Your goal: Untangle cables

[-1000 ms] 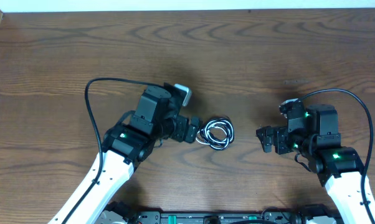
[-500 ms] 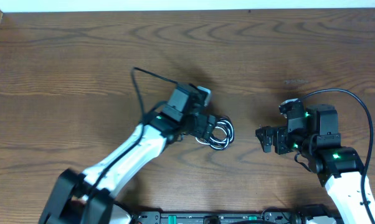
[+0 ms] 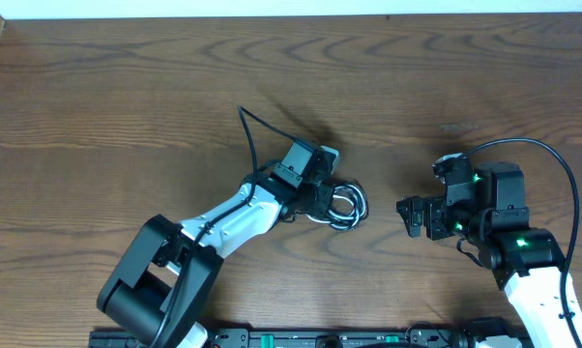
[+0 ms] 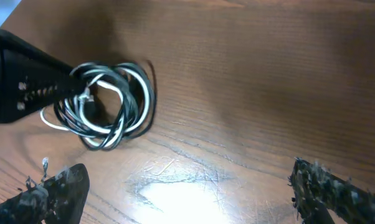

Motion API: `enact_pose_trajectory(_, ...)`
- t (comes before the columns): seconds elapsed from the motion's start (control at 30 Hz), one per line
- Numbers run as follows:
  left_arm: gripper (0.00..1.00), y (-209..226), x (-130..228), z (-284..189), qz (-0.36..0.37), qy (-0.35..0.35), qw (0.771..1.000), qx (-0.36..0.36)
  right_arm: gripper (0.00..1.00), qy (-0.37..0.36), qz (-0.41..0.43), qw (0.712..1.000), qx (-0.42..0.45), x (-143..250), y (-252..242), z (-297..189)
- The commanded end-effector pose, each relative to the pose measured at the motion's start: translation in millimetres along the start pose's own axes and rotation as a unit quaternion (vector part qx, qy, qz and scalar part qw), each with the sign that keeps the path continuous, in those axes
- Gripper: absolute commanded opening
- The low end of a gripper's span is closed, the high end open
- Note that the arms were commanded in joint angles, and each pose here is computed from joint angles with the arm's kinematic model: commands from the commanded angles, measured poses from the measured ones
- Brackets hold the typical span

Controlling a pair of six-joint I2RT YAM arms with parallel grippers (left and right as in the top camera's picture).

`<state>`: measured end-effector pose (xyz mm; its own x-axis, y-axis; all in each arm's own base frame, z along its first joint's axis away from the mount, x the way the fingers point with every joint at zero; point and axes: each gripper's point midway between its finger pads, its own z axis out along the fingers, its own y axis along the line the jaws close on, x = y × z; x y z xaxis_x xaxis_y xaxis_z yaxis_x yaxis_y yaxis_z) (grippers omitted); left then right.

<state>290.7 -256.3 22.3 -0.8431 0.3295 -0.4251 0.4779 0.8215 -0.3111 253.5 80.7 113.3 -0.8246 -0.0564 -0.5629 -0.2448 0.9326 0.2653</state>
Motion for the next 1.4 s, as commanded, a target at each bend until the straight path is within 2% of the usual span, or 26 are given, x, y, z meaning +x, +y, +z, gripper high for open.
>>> enact_pose_trajectory(0.0,0.08,-13,-22,-19,0.013,-0.038,0.999,0.016,0.99,-0.012,-0.001,1.0,-0.007,-9,5,-4)
enact_pose_trajectory(0.13,0.08,-23,-43,-52,-0.017,-0.087,0.996,0.029,0.99,-0.012,-0.001,1.0,-0.015,-9,7,-4)
enact_pose_trajectory(0.23,0.07,-30,-55,-73,-0.079,-0.115,0.989,0.045,0.99,-0.015,-0.003,0.999,-0.044,-11,17,-5)
enact_pose_trajectory(0.4,0.08,-36,-52,-81,-0.175,-0.11,0.977,0.059,0.99,-0.029,-0.012,0.994,-0.103,-18,38,-8)
enact_pose_trajectory(0.53,0.08,-44,-48,-80,-0.178,-0.1,0.976,0.07,0.96,-0.043,0.0,0.99,-0.131,-26,47,-11)
enact_pose_trajectory(0.63,0.07,-61,-49,-81,-0.168,-0.094,0.975,0.108,0.84,-0.047,0.022,0.99,-0.133,-30,47,-11)
enact_pose_trajectory(0.7,0.07,-72,-52,-85,-0.161,-0.092,0.973,0.139,0.67,-0.046,0.036,0.989,-0.133,-31,47,-11)
enact_pose_trajectory(0.8,0.07,-86,-56,-90,-0.162,-0.09,0.966,0.179,0.64,-0.039,0.052,0.989,-0.133,-29,47,-8)
enact_pose_trajectory(0.9,0.07,-92,-57,-92,-0.157,-0.089,0.964,0.195,0.52,-0.027,0.063,0.989,-0.133,-26,45,-3)
enact_pose_trajectory(1.07,0.07,-93,-57,-92,-0.156,-0.088,0.964,0.195,0.48,-0.004,0.094,0.986,-0.136,-21,44,6)
enact_pose_trajectory(1.13,0.07,-95,-56,-92,-0.154,-0.086,0.964,0.197,0.34,0.003,0.097,0.986,-0.136,-19,43,9)
enact_pose_trajectory(1.17,0.07,-97,-55,-91,-0.153,-0.085,0.965,0.197,0.23,0.006,0.098,0.986,-0.136,-18,43,10)
enact_pose_trajectory(1.23,0.07,-98,-54,-91,-0.152,-0.084,0.965,0.198,0.11,0.012,0.101,0.986,-0.135,-16,42,13)
enact_pose_trajectory(1.3,0.08,-97,-54,-91,-0.152,-0.083,0.965,0.197,0.02,0.018,0.104,0.987,-0.122,-13,37,15)
enact_pose_trajectory(1.37,0.07,-96,-53,-90,-0.144,-0.083,0.967,0.194,0.01,0.028,0.111,0.99,-0.083,-6,24,19)
